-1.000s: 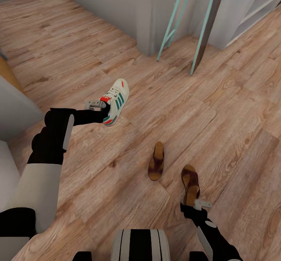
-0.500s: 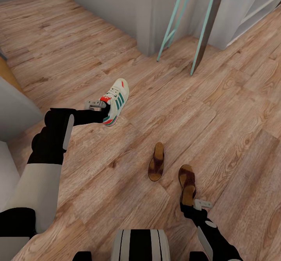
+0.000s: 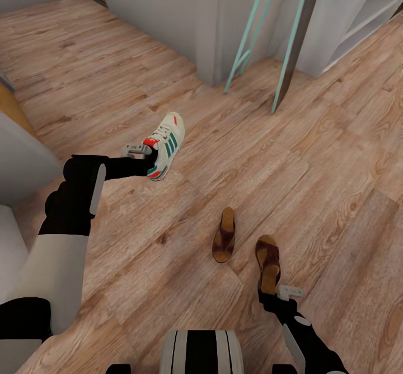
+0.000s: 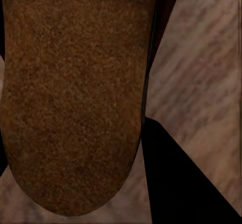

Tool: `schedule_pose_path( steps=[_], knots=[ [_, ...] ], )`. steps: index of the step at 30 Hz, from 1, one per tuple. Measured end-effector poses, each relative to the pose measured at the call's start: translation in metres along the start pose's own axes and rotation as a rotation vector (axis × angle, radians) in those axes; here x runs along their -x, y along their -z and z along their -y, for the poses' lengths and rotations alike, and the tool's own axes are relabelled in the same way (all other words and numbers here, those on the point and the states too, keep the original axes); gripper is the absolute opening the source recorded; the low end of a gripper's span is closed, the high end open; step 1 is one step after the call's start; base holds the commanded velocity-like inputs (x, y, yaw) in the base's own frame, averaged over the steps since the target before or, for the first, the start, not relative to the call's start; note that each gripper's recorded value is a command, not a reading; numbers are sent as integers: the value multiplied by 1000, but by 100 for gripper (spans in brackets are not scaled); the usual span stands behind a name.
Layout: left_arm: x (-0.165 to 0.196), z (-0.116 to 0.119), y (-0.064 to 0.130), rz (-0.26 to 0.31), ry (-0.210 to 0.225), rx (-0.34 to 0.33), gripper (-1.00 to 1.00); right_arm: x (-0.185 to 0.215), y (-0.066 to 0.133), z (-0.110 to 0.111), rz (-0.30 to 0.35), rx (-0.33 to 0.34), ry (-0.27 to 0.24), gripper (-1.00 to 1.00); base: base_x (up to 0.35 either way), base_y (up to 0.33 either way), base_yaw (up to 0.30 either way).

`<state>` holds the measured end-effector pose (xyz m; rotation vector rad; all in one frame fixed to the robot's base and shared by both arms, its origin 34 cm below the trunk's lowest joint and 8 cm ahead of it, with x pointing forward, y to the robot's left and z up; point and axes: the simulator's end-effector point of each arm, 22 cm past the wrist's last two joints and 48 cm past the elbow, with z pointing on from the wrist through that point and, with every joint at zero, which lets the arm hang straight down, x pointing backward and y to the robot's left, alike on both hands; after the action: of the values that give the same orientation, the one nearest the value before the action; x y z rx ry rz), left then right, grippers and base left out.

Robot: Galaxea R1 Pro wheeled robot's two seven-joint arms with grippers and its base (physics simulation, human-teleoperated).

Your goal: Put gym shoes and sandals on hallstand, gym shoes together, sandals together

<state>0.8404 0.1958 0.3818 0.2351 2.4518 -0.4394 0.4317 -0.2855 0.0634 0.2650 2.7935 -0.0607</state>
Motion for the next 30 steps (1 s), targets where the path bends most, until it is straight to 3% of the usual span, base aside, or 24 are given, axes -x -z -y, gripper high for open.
schedule_pose_path(
  steps=[6,8,10,12,15,19,22,26,28,30],
  knots=[
    [12,3,13,20,-8,4,-100,16,5,-1,31,3,-4,-100,0,0,0],
    [15,4,17,26,-12,6,-100,36,8,-3,71,8,-3,-100,0,0,0],
    [15,5,20,27,-14,9,-100,77,15,-7,156,17,-4,-100,0,0,0],
    [-10,3,17,4,-12,14,-100,157,38,-14,327,33,-4,-100,0,0,0],
    [-40,-4,9,-8,-15,38,-100,172,46,-15,356,37,-6,-100,0,0,0],
    [-60,-14,-4,6,-25,65,-100,235,80,-23,494,51,-3,-100,0,0,0],
    [-105,-19,-25,-51,-5,57,-100,247,90,-26,495,57,-1,-100,0,0,0],
    [-119,-17,-35,-3,-5,33,-100,255,98,-26,506,60,-1,-100,0,0,0],
    [-146,-15,-43,-21,38,13,-100,259,102,-27,514,62,-1,-100,0,0,0],
    [-142,-14,-40,-4,40,10,-100,264,108,-28,525,63,-2,-100,0,0,0]
  ],
)
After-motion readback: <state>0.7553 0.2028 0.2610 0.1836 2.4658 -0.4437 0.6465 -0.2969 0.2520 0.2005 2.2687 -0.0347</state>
